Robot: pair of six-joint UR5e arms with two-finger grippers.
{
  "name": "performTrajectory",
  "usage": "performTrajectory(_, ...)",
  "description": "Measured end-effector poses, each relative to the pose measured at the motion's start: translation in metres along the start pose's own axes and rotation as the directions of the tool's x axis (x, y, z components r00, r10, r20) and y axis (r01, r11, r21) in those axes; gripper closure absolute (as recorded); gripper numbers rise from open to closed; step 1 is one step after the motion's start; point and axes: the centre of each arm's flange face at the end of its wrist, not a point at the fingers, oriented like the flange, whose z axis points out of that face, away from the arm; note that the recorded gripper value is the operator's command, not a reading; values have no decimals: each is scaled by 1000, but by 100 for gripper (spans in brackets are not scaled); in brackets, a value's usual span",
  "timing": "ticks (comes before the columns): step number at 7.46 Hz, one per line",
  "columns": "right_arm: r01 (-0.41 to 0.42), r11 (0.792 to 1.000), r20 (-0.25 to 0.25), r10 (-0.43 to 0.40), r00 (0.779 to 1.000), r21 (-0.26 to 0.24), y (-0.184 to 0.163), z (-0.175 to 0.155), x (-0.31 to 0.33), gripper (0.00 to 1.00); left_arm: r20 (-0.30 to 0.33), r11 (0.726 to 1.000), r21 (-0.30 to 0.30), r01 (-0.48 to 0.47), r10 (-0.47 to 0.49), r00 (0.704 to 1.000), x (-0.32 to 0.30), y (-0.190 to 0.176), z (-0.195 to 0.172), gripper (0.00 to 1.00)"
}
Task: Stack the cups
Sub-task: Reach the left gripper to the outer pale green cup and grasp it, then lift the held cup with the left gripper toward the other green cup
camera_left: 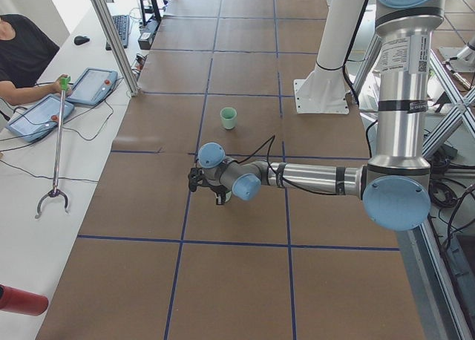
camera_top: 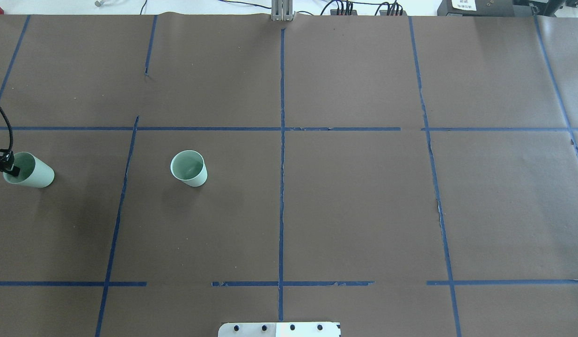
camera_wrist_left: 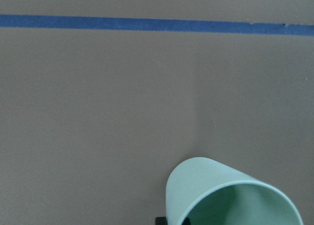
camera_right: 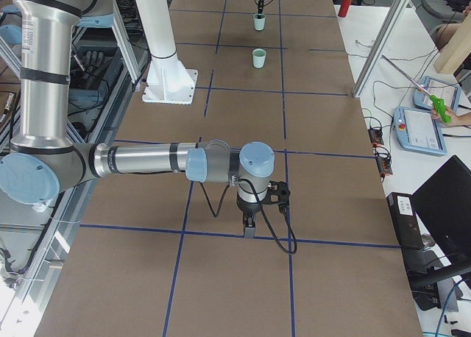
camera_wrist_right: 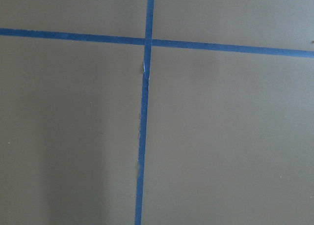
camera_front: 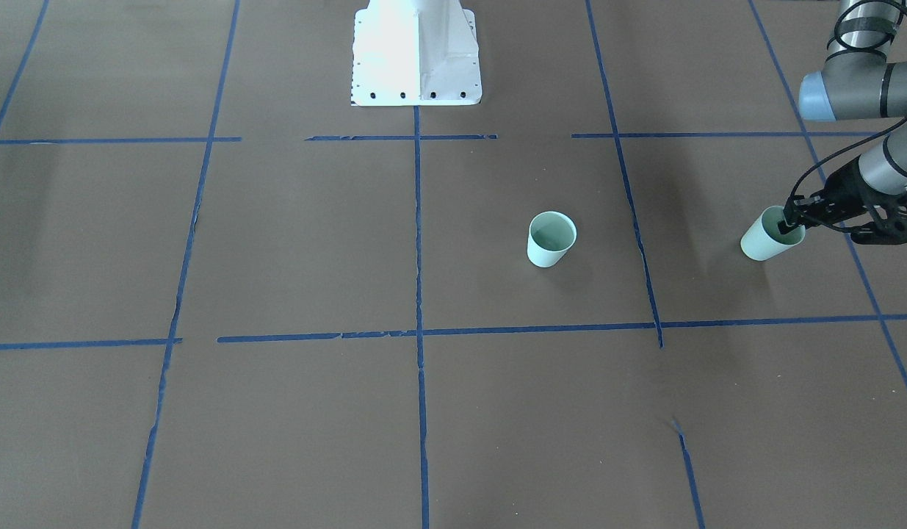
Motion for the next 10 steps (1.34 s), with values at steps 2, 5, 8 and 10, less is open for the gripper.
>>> performTrajectory(2,0,1000,0,0,1000,-1,0,0,0,0,-13,1000,23,-17,17,1000,19,2,-19,100)
performTrajectory(5,-1,1000,0,1,1000,-1,0,0,0,0,-6,1000,16,-1,1,1000,70,9,-68,100)
performTrajectory(8,0,1000,0,0,1000,1,0,0,0,0,-7,994,17,104,-104,995,138,3,-119,100)
performTrajectory(10,1,1000,0,-1,1000,1,0,0,0,0,-45,974,20,225,-224,974,198,-11,-131,100)
